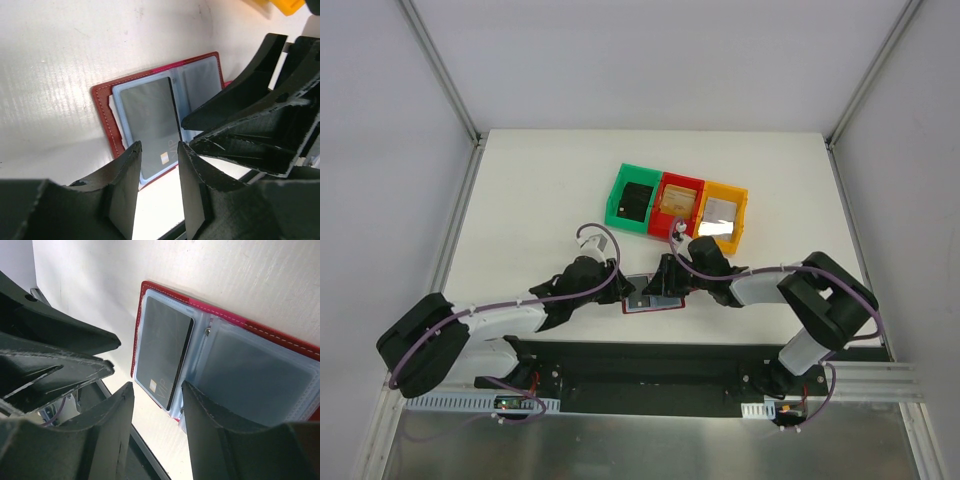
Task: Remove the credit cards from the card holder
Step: Remove the credit card from the card holder.
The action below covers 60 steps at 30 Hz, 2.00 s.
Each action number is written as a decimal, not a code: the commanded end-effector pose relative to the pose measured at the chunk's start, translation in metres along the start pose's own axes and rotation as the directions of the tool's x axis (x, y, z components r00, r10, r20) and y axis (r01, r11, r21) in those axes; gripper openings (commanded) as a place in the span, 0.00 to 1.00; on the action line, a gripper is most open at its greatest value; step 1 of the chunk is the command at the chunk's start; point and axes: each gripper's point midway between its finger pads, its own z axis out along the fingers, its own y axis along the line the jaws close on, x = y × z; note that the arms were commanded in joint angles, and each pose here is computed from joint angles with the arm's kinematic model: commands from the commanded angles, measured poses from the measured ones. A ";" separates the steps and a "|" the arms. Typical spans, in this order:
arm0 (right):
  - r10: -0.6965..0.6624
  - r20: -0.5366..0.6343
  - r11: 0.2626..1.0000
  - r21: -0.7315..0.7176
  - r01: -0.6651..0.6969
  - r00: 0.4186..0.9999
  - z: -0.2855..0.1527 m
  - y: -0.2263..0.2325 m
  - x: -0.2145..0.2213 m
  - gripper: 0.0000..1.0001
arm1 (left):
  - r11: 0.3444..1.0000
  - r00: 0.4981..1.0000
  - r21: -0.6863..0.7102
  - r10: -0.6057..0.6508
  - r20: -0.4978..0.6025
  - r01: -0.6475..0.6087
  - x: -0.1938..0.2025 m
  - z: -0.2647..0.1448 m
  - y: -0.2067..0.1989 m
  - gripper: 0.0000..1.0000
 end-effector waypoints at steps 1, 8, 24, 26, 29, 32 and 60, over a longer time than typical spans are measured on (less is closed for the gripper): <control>-0.007 0.023 0.999 -0.037 0.008 1.000 0.004 0.010 -0.008 0.47 | 0.998 1.000 -0.062 0.009 0.011 -0.008 -0.001 0.005 0.017 0.33; 0.000 0.027 0.998 -0.067 0.002 1.000 0.004 0.015 -0.009 0.47 | 0.995 1.000 -0.097 0.015 -0.001 -0.015 0.003 0.010 0.025 0.23; 0.023 0.028 0.996 -0.083 -0.021 0.999 0.007 0.015 -0.010 0.46 | 0.990 0.999 -0.139 0.012 -0.043 -0.017 0.012 0.019 0.034 0.05; 0.028 0.035 0.997 -0.077 -0.026 0.999 0.006 0.013 -0.011 0.46 | 0.990 0.999 -0.142 0.011 -0.044 -0.017 0.012 0.019 0.035 0.04; 0.035 0.051 0.998 -0.063 -0.031 0.998 0.005 0.008 -0.013 0.46 | 0.989 0.999 -0.150 0.008 -0.048 -0.015 0.013 0.019 0.038 0.02; 0.033 0.049 0.998 -0.058 -0.031 0.998 0.005 0.006 -0.012 0.46 | 0.988 0.999 -0.152 0.009 -0.052 -0.017 0.015 0.020 0.039 0.01; 0.048 0.056 0.984 -0.175 -0.037 0.997 0.009 0.026 -0.019 0.43 | 0.987 0.995 -0.156 0.009 -0.103 -0.025 0.024 0.025 0.040 0.13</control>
